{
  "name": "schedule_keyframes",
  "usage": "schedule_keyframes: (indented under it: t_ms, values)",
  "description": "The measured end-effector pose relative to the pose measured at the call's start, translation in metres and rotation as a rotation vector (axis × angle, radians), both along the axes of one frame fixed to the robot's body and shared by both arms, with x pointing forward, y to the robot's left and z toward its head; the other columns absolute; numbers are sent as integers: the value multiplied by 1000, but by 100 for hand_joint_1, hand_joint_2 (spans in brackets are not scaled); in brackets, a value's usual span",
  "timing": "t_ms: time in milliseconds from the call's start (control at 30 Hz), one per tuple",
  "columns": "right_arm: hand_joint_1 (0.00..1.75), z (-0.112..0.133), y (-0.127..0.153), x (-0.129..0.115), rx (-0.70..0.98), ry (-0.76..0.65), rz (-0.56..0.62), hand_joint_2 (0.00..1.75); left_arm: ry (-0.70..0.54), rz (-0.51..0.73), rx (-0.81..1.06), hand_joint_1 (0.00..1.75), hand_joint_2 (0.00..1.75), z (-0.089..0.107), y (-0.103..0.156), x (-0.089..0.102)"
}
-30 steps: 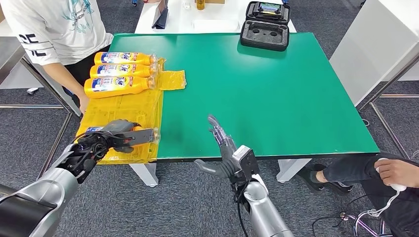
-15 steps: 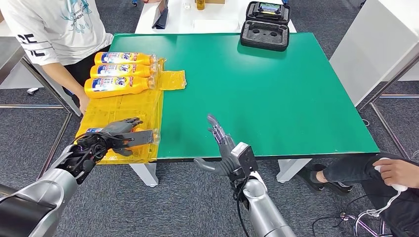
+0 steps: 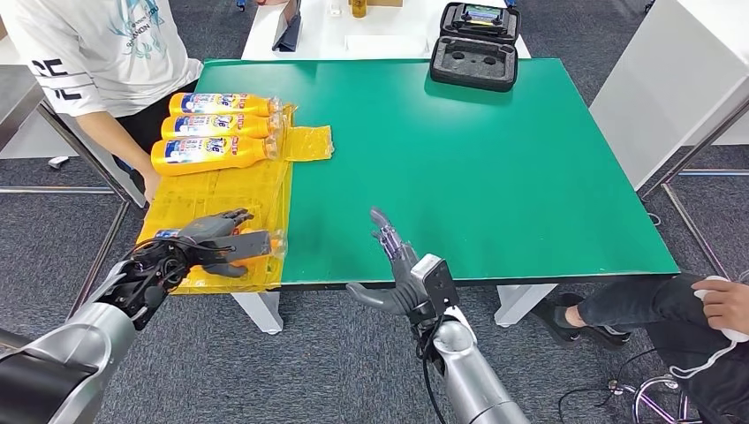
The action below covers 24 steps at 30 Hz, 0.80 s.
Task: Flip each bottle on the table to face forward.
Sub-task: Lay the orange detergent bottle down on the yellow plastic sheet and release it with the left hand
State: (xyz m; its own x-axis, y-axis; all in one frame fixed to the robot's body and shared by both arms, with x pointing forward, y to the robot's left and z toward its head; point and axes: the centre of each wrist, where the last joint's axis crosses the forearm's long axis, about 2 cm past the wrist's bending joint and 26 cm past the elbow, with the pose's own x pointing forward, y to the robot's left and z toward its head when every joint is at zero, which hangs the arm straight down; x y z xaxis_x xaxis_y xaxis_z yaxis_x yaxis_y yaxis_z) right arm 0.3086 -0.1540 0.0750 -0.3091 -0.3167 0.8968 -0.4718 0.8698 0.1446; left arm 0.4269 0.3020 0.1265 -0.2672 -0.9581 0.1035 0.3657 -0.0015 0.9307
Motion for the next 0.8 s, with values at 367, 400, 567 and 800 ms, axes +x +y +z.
schedule_keyframes:
  t_ms: [367, 400, 567, 800]
  values:
    - [0, -5, 0, -2, -6, 19, 0, 175, 41, -68, -82, 0, 0, 3, 8, 0]
    - [0, -5, 0, -2, -7, 20, 0, 175, 54, -75, -82, 0, 0, 3, 10, -1]
    - [0, -8, 0, -3, -12, 29, 2, 175, 100, -114, -109, 0, 0, 3, 24, -3]
    - [0, -10, 0, -6, -23, 33, 5, 175, -74, -171, -358, 0, 0, 9, 15, -5]
